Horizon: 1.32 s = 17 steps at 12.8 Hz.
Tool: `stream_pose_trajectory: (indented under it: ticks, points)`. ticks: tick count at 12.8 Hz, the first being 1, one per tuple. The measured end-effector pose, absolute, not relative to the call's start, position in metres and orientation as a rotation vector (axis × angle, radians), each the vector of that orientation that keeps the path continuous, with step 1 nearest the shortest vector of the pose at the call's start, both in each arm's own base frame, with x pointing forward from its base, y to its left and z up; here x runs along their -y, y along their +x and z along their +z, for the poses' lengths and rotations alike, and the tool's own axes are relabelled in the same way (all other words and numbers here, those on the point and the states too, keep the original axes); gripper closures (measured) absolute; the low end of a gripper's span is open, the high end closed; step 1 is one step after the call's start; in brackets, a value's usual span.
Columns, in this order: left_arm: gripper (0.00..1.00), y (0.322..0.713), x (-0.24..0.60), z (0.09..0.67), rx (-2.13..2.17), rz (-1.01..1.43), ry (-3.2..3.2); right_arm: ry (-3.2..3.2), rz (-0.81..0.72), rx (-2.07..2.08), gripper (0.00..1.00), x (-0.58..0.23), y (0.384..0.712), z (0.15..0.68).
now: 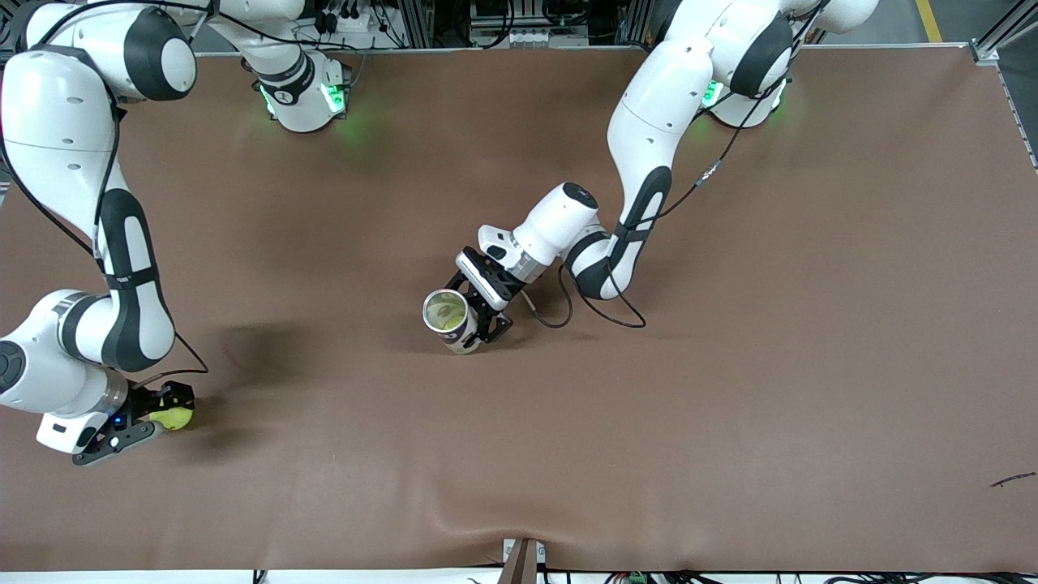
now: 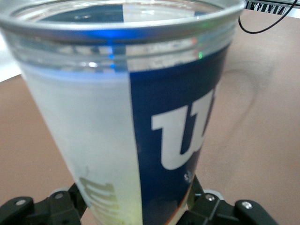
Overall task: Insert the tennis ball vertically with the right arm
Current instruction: 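Move the right gripper to the second tennis ball and grasp it, then carry the second ball over the tube opening and drop it in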
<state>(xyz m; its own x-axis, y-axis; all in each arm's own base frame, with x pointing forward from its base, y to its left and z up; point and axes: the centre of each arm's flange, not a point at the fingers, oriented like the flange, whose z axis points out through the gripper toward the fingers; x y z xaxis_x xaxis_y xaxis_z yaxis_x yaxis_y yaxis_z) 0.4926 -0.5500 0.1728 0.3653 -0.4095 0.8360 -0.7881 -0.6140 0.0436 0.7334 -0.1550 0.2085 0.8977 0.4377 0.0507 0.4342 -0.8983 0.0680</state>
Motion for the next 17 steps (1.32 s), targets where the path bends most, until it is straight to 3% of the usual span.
stream_pose_trajectory:
  ticks: [2,4,5,8,11,17]
  points:
    - [0.16,0.493,0.55,0.173,1.039,1.155,2.191,3.008,0.095,-0.688,0.04,0.158,0.732,0.201]
    - [0.15,0.493,0.55,0.173,1.039,1.155,2.191,3.026,0.096,-0.681,0.28,0.156,0.732,0.198]
    - [0.15,0.493,0.55,0.173,1.039,1.155,2.191,3.054,0.092,-0.664,0.33,0.154,0.731,0.2]
    - [0.16,0.493,0.55,0.173,1.039,1.155,2.191,3.192,-0.022,-0.639,0.33,0.137,0.725,0.217]
    - [0.17,0.493,0.55,0.173,1.039,1.156,2.191,3.322,-0.175,-0.512,0.33,0.096,0.717,0.281]
    - [0.21,0.493,0.55,0.173,1.038,1.157,2.19,3.452,-0.305,-0.102,0.33,-0.088,0.695,0.412]
